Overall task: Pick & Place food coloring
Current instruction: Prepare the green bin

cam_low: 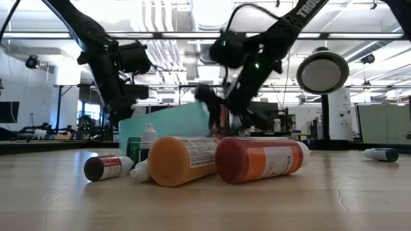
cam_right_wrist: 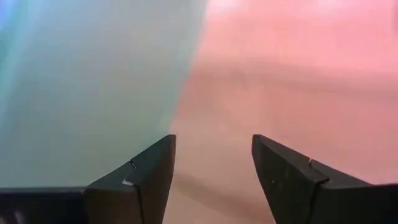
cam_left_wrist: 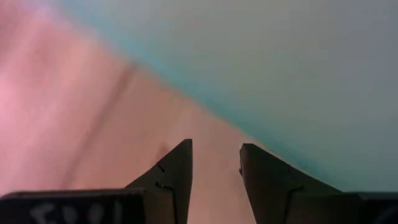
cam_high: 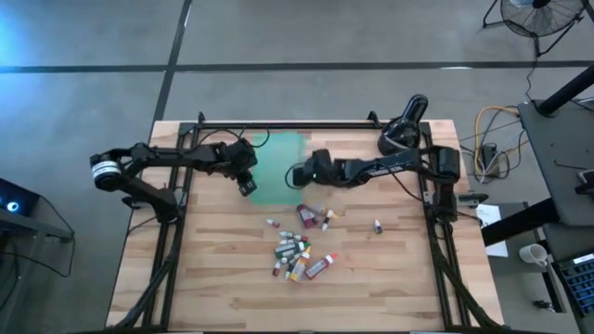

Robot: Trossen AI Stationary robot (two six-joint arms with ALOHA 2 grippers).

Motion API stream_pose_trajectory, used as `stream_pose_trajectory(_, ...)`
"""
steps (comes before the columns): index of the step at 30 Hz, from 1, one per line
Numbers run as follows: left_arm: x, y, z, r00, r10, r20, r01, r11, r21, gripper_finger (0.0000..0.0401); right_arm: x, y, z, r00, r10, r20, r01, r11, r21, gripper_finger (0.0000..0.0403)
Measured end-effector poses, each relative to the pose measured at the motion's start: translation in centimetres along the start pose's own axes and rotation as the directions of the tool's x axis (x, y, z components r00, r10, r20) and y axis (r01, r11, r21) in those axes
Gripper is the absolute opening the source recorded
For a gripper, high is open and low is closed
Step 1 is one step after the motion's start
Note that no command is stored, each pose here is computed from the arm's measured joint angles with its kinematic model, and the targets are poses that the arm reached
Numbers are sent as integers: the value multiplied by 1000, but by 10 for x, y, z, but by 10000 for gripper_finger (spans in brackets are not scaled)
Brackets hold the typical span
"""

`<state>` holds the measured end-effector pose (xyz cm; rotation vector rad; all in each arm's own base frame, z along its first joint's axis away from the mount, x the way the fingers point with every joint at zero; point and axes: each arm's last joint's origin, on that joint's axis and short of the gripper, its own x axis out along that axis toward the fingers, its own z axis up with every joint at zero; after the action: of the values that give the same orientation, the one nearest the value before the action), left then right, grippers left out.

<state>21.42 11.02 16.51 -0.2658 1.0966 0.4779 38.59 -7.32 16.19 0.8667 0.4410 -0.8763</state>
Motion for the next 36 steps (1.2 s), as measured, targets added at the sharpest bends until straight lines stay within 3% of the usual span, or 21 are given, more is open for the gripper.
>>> stream_pose_trajectory(3, 0, -2, 1, 1000, -17, 8, 17, 1000, 13, 110, -18, 23, 22, 990, 120, 72, -117, 992, -36, 210)
stream_pose_trajectory(7, -3, -3, 12, 995, -27, 101, 28, 1000, -3, 110, -22, 47, 27, 967, 251, -32, -253, 950, -186, 210)
stream_pose_trajectory(10, -3, -4, 14, 992, -45, 119, 49, 998, -34, 110, -17, 63, 29, 948, 309, -70, -317, 923, -216, 210)
stream_pose_trajectory(13, -6, -5, 16, 990, -47, 135, 54, 997, -47, 110, -8, 70, 29, 942, 324, -86, -335, 918, -214, 210)
stream_pose_trajectory(18, -18, -4, -3, 999, -37, -12, 36, 998, -43, 110, -5, 74, 21, 940, 303, -158, -335, 909, -249, 210)
stream_pose_trajectory(21, -30, -2, -12, 1000, -24, -20, 23, 999, -49, 110, -11, 73, 26, 951, 281, -131, -308, 908, -285, 210)
stream_pose_trajectory(25, -52, -1, -11, 992, -31, 125, 41, 997, -72, 110, -26, 70, 30, 985, 165, -52, -172, 907, -384, 210)
stream_pose_trajectory(28, -64, -3, -11, 973, -71, 220, 87, 994, -65, 110, -42, 61, 28, 990, 39, -137, -105, 855, -508, 210)
stream_pose_trajectory(30, -69, -4, -13, 960, -118, 254, 133, 990, -42, 110, -48, 48, 20, 964, -87, -252, -78, 812, -579, 210)
stream_pose_trajectory(33, -70, -6, -17, 957, -146, 250, 159, 987, -34, 110, -57, 28, 2, 880, -308, -363, -14, 745, -667, 210)
stream_pose_trajectory(36, -68, -6, -22, 960, -149, 237, 167, 985, -54, 110, -68, 20, -17, 823, -396, -407, 26, 742, -670, 210)
